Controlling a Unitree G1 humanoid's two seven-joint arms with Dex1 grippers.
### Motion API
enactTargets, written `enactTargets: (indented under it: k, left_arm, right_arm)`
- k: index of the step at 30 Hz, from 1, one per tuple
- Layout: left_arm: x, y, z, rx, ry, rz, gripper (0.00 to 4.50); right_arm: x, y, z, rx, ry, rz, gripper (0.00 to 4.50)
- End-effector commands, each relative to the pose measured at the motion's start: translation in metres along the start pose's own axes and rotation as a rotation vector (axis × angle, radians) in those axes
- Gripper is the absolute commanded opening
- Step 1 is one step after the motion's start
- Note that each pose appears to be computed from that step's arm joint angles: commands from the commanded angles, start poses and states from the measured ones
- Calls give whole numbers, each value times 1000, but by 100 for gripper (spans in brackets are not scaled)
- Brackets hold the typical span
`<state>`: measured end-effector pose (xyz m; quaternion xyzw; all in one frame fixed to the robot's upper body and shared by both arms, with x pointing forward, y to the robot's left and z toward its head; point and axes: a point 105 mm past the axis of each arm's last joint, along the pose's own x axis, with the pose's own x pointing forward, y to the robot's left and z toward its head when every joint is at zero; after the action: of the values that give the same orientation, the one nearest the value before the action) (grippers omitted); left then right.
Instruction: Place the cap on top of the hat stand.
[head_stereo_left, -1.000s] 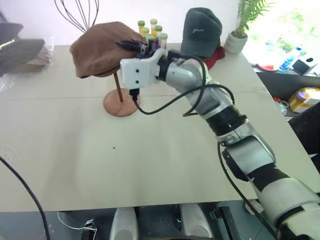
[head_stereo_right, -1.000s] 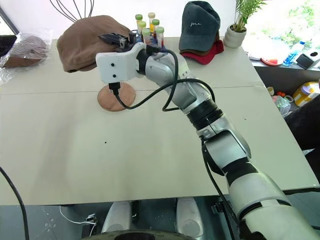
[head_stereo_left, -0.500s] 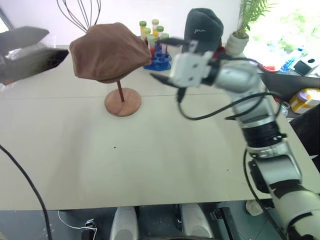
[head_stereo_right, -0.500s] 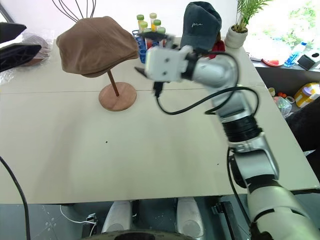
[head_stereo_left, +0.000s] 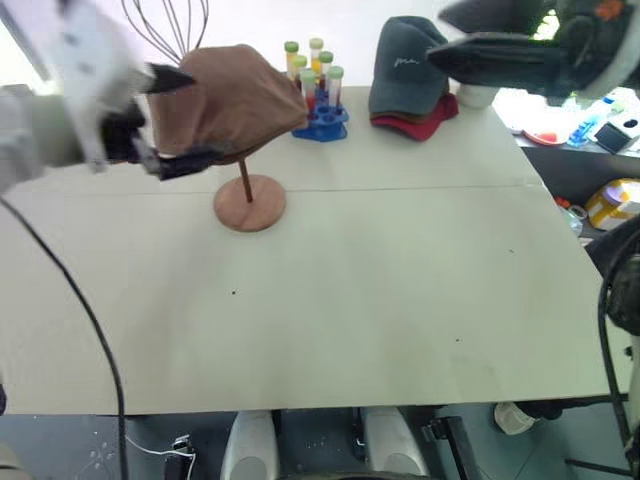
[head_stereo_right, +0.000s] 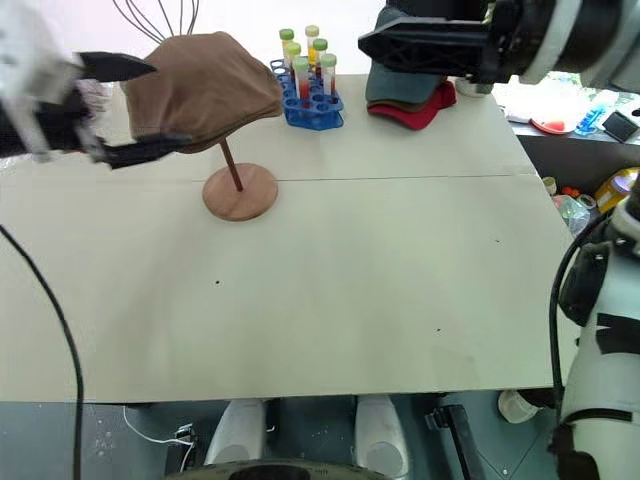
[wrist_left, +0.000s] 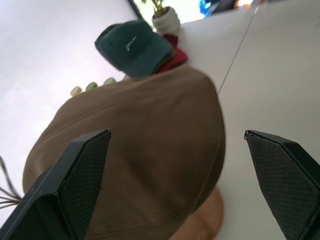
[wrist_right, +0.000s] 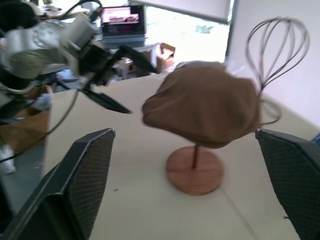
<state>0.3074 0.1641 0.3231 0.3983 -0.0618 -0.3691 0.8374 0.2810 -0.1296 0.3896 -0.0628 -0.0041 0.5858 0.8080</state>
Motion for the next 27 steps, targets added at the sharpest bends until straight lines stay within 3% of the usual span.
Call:
enactTargets:
  k: [1,3,10,22,27]
  left_arm:
    - [12,-4,12,268,30,32,450]
    - [20,-7,12,359,48,50,450]
    - [38,-17,24,426,-10,76,450]
    - [59,-11,-4,792,139,254,450]
    - [52,-12,-15,760,176,254,450]
  right_arm:
    - [-4,19,10,0,2,68,449]
    - [-4,24,10,19,3,91,449]
    - [-6,26,5,12,35,89,449]
    - [-7,21,7,-58,33,66,449]
    - [-10,10,5,-82,35,18,449]
